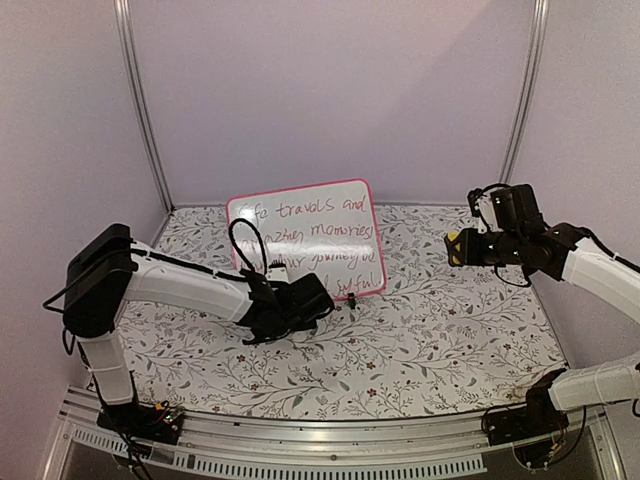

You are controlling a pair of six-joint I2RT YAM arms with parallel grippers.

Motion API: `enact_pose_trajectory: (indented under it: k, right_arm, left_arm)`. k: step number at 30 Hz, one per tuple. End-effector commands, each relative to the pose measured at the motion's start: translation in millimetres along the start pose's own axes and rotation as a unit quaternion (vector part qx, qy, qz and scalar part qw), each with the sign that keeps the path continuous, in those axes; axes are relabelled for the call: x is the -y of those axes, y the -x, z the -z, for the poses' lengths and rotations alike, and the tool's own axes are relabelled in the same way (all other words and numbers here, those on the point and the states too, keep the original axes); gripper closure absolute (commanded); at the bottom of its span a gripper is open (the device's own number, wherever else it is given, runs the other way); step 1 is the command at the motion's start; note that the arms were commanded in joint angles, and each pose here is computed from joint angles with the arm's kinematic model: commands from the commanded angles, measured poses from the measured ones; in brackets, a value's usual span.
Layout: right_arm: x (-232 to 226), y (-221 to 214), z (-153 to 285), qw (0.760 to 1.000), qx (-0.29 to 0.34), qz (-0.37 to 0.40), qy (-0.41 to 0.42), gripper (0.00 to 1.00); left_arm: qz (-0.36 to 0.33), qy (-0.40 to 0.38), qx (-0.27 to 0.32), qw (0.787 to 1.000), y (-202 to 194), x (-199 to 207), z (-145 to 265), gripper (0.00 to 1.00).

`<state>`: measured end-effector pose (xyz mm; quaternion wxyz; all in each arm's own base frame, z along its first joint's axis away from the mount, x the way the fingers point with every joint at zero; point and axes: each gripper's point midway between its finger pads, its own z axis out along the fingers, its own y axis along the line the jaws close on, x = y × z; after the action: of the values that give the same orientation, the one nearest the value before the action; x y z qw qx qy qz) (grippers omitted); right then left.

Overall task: Erase the whiteboard
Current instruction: Move the whiteboard to the center of the board.

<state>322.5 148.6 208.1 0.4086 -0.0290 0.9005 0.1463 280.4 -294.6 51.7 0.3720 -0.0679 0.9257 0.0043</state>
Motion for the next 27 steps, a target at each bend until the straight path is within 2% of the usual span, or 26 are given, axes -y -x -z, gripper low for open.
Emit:
enact_pose_trajectory:
  k: [1, 5, 13, 23, 27]
  right_arm:
    - [2.5, -4.8, 4.4, 1.000, 0.000, 0.010, -0.006, 0.78]
    - [3.2, -4.2, 7.2, 1.000, 0.003, 0.012, -0.006, 0.78]
    - [2.2, -3.9, 8.7, 1.000, 0.004, 0.012, -0.002, 0.77]
    - [2.8, -7.3, 7.2, 1.000, 0.001, 0.011, -0.002, 0.77]
    - [2.4, -8.1, 6.1, 1.000, 0.000, 0.010, 0.000, 0.77]
  left_arm:
    - [0.013, 0.019, -0.002, 1.000, -8.4, -7.3, -1.0, 0.12]
    - [0.025, -0.003, 0.003, 1.000, -9.0, -4.2, -3.7, 0.19]
    - [0.034, -0.016, 0.007, 0.999, -7.7, 4.0, -16.6, 0.26]
    - [0.035, -0.008, 0.017, 0.999, -2.8, 3.6, -31.6, 0.51]
    - [0.033, -0.004, 0.023, 0.999, -2.0, 4.6, -34.9, 0.56]
